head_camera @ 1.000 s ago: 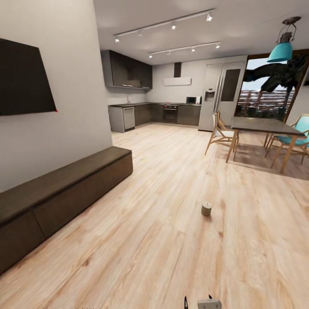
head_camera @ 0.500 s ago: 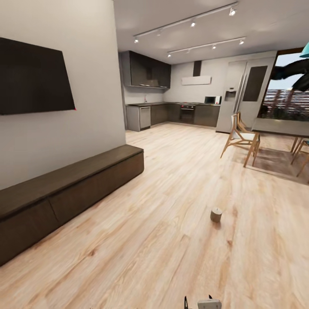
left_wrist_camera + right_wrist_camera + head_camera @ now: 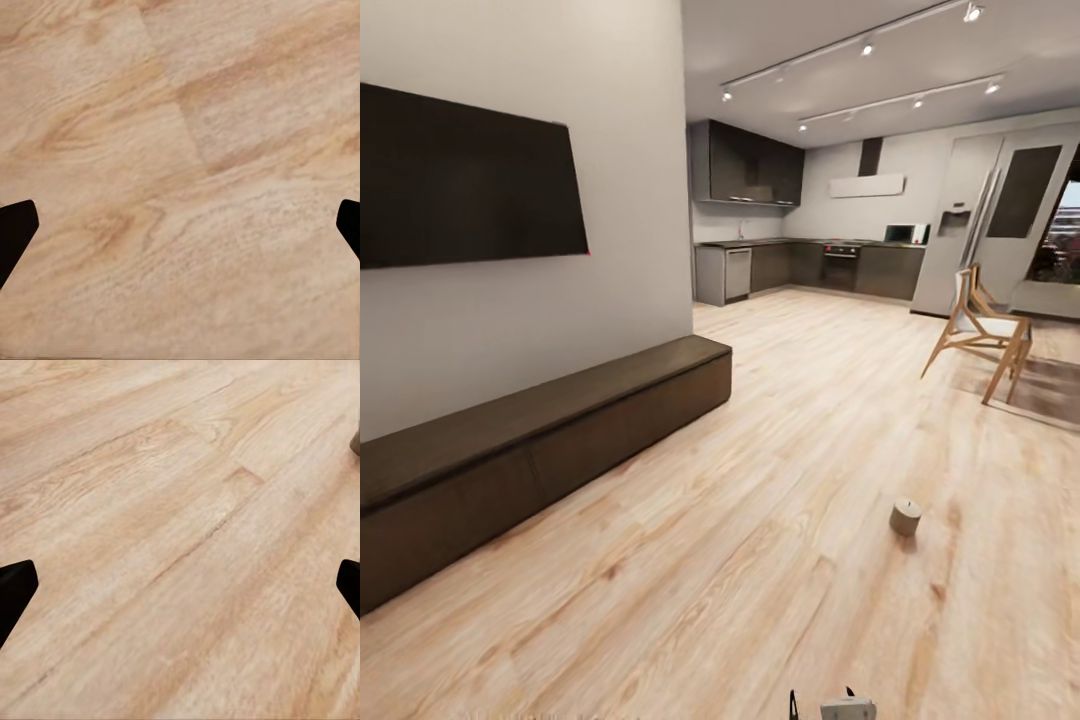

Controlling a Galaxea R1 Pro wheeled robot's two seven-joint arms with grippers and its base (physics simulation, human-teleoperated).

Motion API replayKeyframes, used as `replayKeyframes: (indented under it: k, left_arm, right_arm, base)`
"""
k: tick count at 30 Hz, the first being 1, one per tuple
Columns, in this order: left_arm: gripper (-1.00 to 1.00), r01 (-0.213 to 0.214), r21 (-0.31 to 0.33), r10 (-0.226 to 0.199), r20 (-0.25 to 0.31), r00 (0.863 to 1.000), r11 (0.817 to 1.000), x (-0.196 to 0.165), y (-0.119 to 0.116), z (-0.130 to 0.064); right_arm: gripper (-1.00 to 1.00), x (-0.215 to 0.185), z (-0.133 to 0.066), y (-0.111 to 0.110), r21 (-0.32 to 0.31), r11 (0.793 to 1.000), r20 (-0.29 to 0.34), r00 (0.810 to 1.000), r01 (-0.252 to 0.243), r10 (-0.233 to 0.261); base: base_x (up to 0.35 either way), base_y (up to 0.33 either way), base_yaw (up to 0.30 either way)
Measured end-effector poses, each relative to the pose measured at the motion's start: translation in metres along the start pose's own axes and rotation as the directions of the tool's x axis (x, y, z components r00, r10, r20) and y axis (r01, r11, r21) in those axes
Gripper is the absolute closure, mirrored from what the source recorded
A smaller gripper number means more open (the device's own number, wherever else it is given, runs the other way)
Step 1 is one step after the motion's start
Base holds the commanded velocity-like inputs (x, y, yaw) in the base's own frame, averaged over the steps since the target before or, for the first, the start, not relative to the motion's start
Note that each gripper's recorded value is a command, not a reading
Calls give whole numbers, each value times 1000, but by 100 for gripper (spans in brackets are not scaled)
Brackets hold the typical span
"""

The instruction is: Place each of the two pumpkins and all three candles from the living room inside a cabinet in the living room (use any cabinet), then make sure every cabinet is closed, and position the cauldron so it is next to a table in the living room.

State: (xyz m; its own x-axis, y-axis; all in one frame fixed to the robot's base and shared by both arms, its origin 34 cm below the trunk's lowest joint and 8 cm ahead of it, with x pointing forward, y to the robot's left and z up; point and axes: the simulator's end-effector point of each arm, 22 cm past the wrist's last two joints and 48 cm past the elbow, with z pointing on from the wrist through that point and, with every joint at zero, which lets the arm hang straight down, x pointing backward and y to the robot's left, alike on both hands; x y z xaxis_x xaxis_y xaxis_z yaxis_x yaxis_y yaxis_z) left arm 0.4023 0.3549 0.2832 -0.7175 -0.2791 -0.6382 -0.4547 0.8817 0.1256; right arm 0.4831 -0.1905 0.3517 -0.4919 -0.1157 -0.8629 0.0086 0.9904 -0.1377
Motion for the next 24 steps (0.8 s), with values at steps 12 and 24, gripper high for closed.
replayKeyframes:
  k: [12,24]
  left_arm:
    - [-100,27,8,-27,116,993,1000,-11,1,-8]
    - [-100,57,119,-81,210,974,991,-55,-45,-12]
  right_arm:
    - [-100,0,0,0,0,1000,1,1000,-1,1]
    - [-100,0,1,-4,5,1000,3,1000,0,0]
  base:
    - [0,0,268]
    - [0,0,211]
